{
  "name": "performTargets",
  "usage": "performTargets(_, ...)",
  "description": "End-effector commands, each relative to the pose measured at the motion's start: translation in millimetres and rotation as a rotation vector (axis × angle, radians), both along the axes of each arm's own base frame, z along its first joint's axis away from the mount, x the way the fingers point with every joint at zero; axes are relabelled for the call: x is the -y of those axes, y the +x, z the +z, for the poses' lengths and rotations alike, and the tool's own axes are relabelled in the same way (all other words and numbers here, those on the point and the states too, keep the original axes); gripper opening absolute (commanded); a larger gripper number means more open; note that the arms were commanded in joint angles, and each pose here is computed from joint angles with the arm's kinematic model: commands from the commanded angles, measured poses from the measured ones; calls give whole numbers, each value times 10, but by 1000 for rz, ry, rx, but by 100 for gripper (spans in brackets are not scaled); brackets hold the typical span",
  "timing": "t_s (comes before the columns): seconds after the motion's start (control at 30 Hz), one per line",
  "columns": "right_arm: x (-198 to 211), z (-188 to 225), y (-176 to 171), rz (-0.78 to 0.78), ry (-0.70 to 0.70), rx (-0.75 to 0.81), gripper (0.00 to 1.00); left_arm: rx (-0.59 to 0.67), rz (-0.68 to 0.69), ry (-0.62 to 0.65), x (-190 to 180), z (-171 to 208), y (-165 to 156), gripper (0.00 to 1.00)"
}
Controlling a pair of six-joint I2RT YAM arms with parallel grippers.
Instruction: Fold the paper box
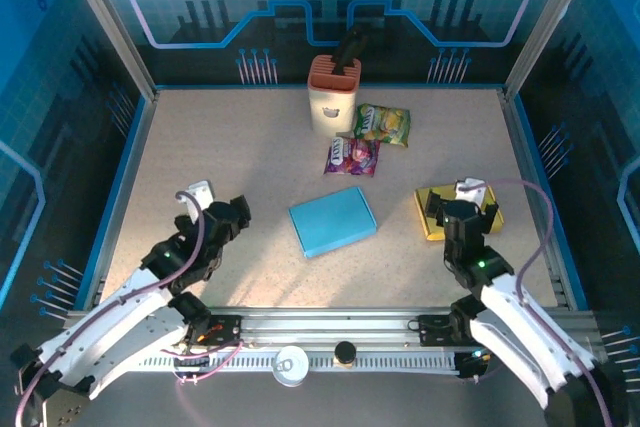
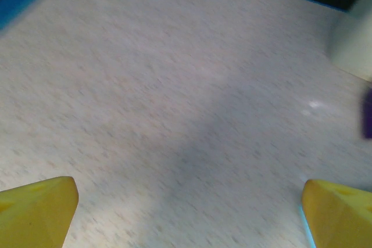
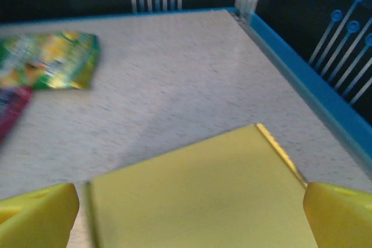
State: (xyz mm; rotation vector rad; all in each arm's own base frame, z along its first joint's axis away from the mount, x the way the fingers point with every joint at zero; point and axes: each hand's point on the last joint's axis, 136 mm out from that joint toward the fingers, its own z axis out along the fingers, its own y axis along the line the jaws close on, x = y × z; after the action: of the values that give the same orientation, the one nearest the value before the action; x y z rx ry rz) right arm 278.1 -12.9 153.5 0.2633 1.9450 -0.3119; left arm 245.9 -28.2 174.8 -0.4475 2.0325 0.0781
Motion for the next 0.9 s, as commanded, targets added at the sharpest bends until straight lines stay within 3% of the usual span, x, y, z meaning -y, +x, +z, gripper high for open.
performTargets(0.0,28,91,397,33,-79,73,100,89,-22,255,-131,36,228,99)
performTargets(0.1,-48,-197,637,100,-53,88,100,132,-83,288,-109,-18,385,99)
performTargets(0.3,-216,-193,936,221,-76,139,100,181,-129,234,-230,-321,677,99)
performTargets(0.47,-164,-353,980,268,-2,157,100,242,-208,247,-184,-421,906,99)
performTargets(0.63,-180,-398,945,280,-29,236,100,302,-221,280,-160,-393,1127,99)
performTargets(0.77,-178,-421,951,277,-20,209,100,338,-226,260,-173,-645,1220,99)
performTargets(0.87,-176,-436,952,274,-16,198,100,294,-211,214,-252,-673,1292,99)
